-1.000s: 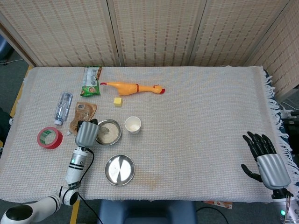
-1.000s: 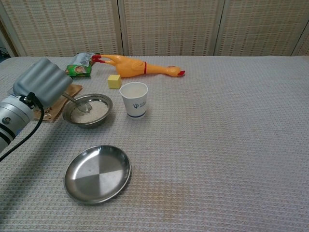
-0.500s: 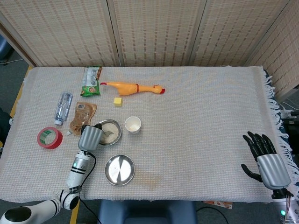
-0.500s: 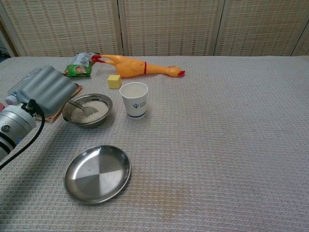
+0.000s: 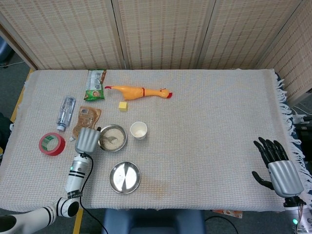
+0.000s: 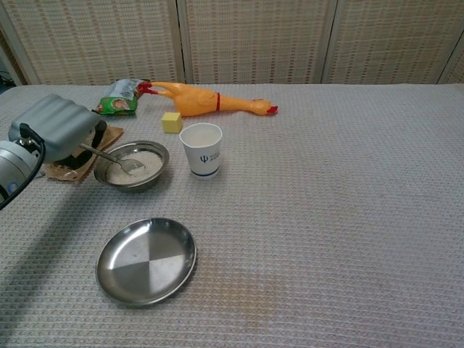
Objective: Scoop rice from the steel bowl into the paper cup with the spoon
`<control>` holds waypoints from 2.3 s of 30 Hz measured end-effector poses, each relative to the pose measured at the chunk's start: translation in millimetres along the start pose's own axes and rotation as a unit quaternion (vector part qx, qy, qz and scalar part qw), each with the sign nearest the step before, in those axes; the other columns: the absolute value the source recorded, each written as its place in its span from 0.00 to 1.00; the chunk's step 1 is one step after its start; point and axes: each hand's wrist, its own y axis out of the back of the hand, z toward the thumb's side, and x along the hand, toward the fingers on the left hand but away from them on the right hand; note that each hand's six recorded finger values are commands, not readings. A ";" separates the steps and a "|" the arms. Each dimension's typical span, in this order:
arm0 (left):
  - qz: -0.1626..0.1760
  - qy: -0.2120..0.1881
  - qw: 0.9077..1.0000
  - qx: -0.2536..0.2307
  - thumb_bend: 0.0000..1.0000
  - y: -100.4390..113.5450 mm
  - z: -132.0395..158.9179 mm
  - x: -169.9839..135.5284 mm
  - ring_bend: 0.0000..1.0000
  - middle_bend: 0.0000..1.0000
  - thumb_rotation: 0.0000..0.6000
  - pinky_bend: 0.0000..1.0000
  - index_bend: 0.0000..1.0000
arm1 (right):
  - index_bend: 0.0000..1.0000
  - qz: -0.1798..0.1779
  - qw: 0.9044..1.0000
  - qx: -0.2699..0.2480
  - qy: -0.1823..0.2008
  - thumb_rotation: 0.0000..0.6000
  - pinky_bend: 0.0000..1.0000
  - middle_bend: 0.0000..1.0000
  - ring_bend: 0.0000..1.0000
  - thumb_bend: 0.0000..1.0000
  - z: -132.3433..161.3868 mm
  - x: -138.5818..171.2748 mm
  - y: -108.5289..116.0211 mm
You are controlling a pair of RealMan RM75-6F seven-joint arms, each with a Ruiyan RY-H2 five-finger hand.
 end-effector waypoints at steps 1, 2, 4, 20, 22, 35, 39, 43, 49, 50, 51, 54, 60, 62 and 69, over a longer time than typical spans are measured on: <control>-0.004 0.003 1.000 -0.010 0.43 0.8 -3.8 1.0 1.00 1.00 1.00 1.00 0.65 | 0.00 0.000 1.000 0.000 0.000 1.00 0.00 0.00 0.00 0.17 0.0 -0.1 -0.1; -0.007 0.004 1.000 -0.017 0.43 1.4 -6.2 1.6 1.00 1.00 1.00 1.00 0.65 | 0.00 0.000 1.000 0.001 -0.001 1.00 0.00 0.00 0.00 0.17 -0.2 -0.2 -0.2; -0.014 0.007 0.999 -0.032 0.43 2.5 -10.1 2.3 1.00 1.00 1.00 1.00 0.65 | 0.00 0.001 1.000 0.002 -0.001 1.00 0.00 0.00 0.00 0.17 -0.3 -0.4 -0.5; -0.043 0.026 0.988 -0.143 0.43 29.1 -39.0 12.7 1.00 1.00 1.00 1.00 0.65 | 0.00 0.003 1.000 0.002 -0.004 1.00 0.00 0.00 0.00 0.17 -1.1 -0.6 -0.7; -0.041 0.026 0.987 -0.155 0.43 36.8 -40.1 15.4 1.00 1.00 1.00 1.00 0.65 | 0.00 0.003 1.000 0.003 -0.004 1.00 0.00 0.00 0.00 0.17 -1.1 -0.6 -0.9; -0.044 -0.017 0.984 -0.171 0.43 71.2 3.5 32.7 1.00 1.00 1.00 1.00 0.65 | 0.00 0.000 1.000 0.000 -0.004 1.00 0.00 0.00 0.00 0.17 -1.3 0.4 1.6; -0.039 -0.025 0.986 -0.162 0.43 77.2 19.1 37.1 1.00 1.00 1.00 1.00 0.65 | 0.00 0.001 1.000 -0.002 -0.003 1.00 0.00 0.00 0.00 0.17 -2.0 0.5 2.4; -0.034 -0.029 0.987 -0.155 0.43 80.2 29.8 40.6 1.00 1.00 1.00 1.00 0.65 | 0.00 0.002 1.000 -0.003 -0.004 1.00 0.00 0.00 0.00 0.17 -3.4 0.0 2.9; -0.026 -0.030 0.990 -0.134 0.43 78.2 36.7 42.7 1.00 1.00 1.00 1.00 0.65 | 0.00 0.002 1.000 -0.004 -0.003 1.00 0.00 0.00 0.00 0.17 -3.1 -0.2 3.2; -0.024 -0.032 0.991 -0.130 0.43 77.4 38.0 42.7 1.00 1.00 1.00 1.00 0.65 | 0.00 0.002 1.000 -0.004 -0.003 1.00 0.00 0.00 0.00 0.17 -3.0 -0.1 3.4; -0.021 -0.033 0.991 -0.126 0.43 76.8 39.2 42.7 1.00 1.00 1.00 1.00 0.65 | 0.00 0.002 1.000 -0.005 -0.004 1.00 0.00 0.00 0.00 0.17 -3.0 0.0 3.6; -0.004 -0.036 0.994 -0.106 0.43 74.7 42.5 42.6 1.00 1.00 1.00 1.00 0.65 | 0.00 0.001 1.000 -0.005 -0.004 1.00 0.00 0.00 0.00 0.17 -2.9 0.2 4.0; 0.036 -0.038 0.996 -0.068 0.43 70.3 48.7 42.7 1.00 1.00 1.00 1.00 0.65 | 0.00 0.003 1.000 -0.005 -0.004 1.00 0.00 0.00 0.00 0.17 -2.9 0.2 3.6; 0.051 -0.040 0.996 -0.059 0.43 70.3 51.1 42.1 1.00 1.00 1.00 1.00 0.65 | 0.00 0.002 1.000 -0.006 -0.004 1.00 0.00 0.00 0.00 0.17 -3.0 0.3 4.1; 0.095 -0.051 0.993 -0.048 0.43 73.5 58.7 38.0 1.00 1.00 1.00 1.00 0.65 | 0.00 0.002 1.000 -0.006 -0.003 1.00 0.00 0.00 0.00 0.17 -2.5 0.9 4.9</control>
